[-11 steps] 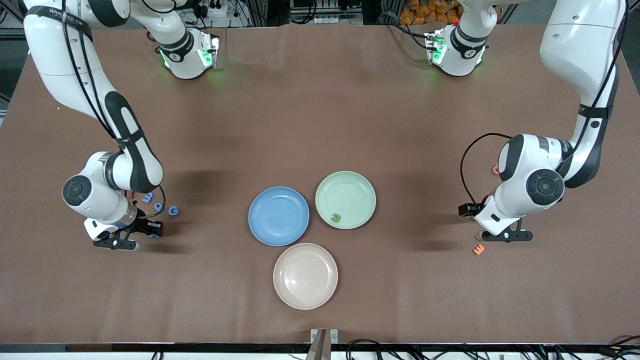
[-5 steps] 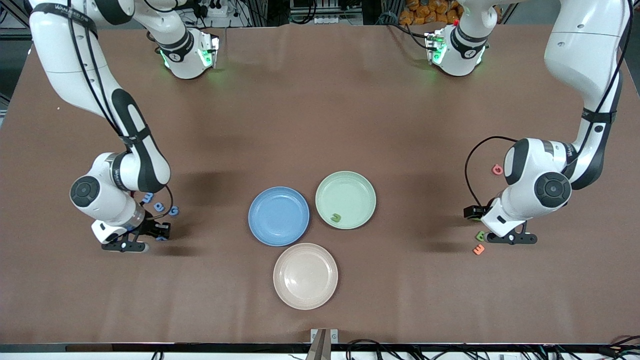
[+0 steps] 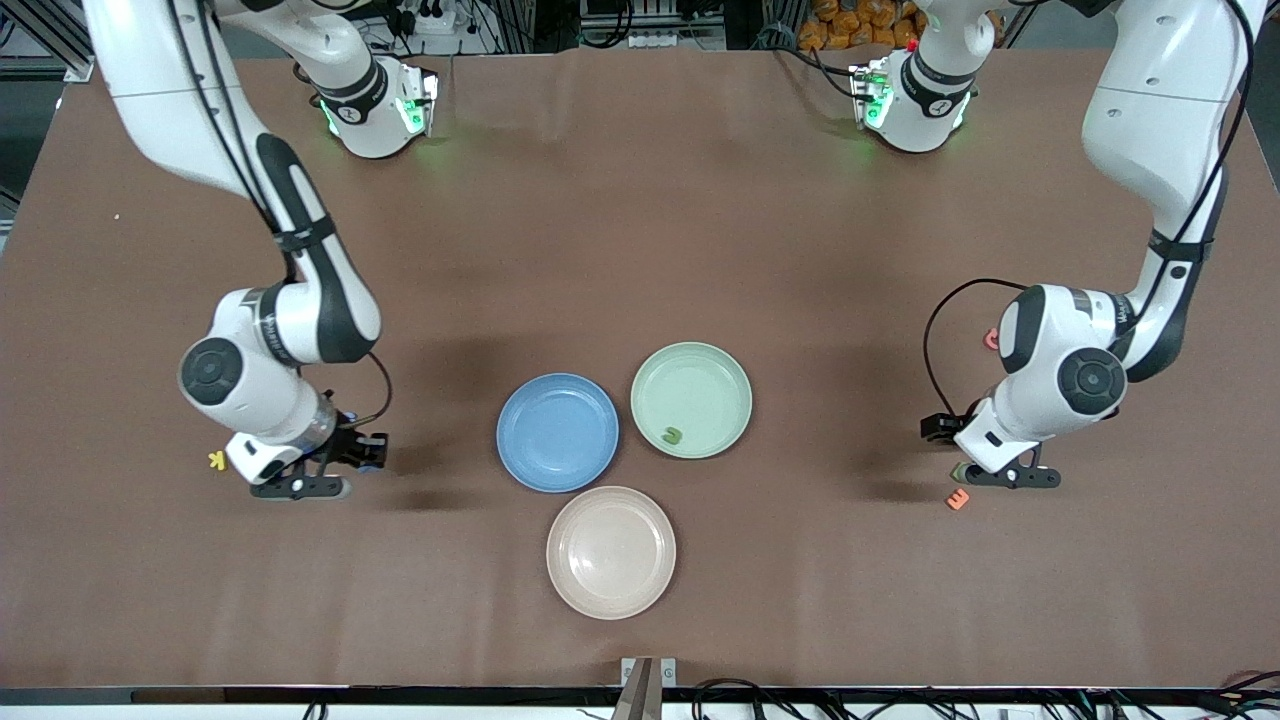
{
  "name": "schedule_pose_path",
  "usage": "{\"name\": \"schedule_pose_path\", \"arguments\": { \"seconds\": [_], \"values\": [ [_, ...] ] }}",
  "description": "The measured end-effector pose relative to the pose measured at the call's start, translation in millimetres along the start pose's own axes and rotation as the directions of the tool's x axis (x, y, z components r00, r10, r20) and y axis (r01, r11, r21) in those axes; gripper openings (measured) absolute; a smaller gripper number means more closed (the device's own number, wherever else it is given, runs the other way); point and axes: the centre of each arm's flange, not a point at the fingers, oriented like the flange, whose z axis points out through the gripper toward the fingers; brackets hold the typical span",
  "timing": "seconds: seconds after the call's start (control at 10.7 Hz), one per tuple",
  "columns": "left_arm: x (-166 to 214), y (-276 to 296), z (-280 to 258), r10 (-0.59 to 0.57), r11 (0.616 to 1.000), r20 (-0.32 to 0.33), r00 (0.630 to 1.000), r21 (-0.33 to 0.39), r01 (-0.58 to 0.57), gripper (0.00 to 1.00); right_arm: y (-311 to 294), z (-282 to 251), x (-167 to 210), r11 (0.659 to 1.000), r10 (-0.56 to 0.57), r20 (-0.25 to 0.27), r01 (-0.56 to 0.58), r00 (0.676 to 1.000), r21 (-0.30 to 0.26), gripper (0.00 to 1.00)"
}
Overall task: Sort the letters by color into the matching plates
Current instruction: 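Place the blue X on the blue plate with the right gripper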
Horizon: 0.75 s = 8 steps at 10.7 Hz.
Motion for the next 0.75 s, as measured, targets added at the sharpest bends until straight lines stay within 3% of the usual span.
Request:
{"name": "schedule_pose_path", "arguments": {
  "seconds": [0.19, 0.75],
  "values": [
    [-18.1, -2.7, 26.4, -0.005, 1.0, -0.036, 0.999, -0.02, 0.004, 1.0, -58.7, -5.5, -9.2, 1.0, -0.004, -0.004, 0.005, 1.0, 0.022, 0.35],
    [-25.3, -8.7, 34.0, -0.015, 1.0, -0.03, 0.999, -0.024, 0.014, 1.0, -202.1, -18.9, -40.4, 0.995, -0.052, -0.026, 0.054, 0.998, 0.079, 0.35]
  ]
}}
